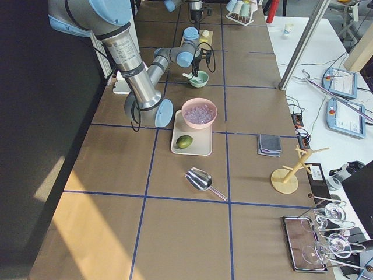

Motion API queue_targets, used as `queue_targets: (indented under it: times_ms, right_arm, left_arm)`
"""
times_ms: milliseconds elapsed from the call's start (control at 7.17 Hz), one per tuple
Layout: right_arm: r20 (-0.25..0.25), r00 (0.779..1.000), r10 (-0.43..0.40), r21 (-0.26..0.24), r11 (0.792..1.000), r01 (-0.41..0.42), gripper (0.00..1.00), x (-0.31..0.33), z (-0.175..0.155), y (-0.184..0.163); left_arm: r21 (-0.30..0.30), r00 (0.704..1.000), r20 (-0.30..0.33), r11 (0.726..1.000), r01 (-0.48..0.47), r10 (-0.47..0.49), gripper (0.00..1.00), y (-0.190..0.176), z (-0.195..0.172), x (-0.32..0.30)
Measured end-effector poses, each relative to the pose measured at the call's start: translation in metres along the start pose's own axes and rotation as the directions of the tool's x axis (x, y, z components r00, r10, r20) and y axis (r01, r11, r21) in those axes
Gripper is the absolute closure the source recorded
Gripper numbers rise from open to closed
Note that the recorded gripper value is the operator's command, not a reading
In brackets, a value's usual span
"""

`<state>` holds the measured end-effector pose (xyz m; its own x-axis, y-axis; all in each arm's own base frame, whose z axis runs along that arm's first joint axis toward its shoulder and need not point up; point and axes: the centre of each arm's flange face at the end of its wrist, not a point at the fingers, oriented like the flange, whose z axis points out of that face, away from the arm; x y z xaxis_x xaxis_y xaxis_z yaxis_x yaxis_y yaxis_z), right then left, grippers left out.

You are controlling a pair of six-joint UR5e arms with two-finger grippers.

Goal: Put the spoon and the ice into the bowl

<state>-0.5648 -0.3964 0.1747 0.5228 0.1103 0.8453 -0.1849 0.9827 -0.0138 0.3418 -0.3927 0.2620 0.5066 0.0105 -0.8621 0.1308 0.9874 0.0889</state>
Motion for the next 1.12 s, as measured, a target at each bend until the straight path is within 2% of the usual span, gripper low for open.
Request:
queue_targets:
  times_ms: [140, 279, 558, 698, 837, 1116]
  right_arm:
    - [0.007, 1.0, 0.002, 0.003, 1.0, -0.002, 0.13, 0.0, -0.005, -0.001]
    - [0.023, 1.0, 0.006, 0.006, 1.0, -0.007, 0.01, 0.01, -0.02, -0.007]
    - [0.048, 0.998, 0.047, -0.024, 0.999, -0.046, 0.01, 0.089, -0.079, -0.035]
    - [0.047, 0.997, 0.069, -0.049, 0.997, -0.066, 0.01, 0.14, -0.113, -0.061]
    - [0.042, 0.998, 0.056, -0.068, 0.996, -0.053, 0.01, 0.195, -0.145, -0.087]
    - [0.015, 0.999, -0.034, -0.078, 0.996, 0.035, 0.0, 0.321, -0.197, -0.126]
  left_arm:
    - [0.001, 1.0, 0.0, 1.0, 0.0, 0.0, 0.01, 0.0, -0.001, 0.0]
    - [-0.001, 1.0, 0.005, 1.0, 0.001, -0.001, 0.01, 0.003, -0.003, -0.006]
    - [-0.007, 0.999, 0.034, 1.0, -0.019, 0.019, 0.01, 0.01, -0.009, -0.034]
    - [-0.016, 0.997, 0.054, 0.998, -0.055, 0.056, 0.01, 0.008, -0.015, -0.055]
    - [-0.036, 0.992, 0.073, 0.995, -0.097, 0.099, 0.01, 0.001, -0.027, -0.087]
    - [-0.073, 0.973, 0.106, 0.977, -0.199, 0.206, 0.01, -0.018, -0.061, -0.17]
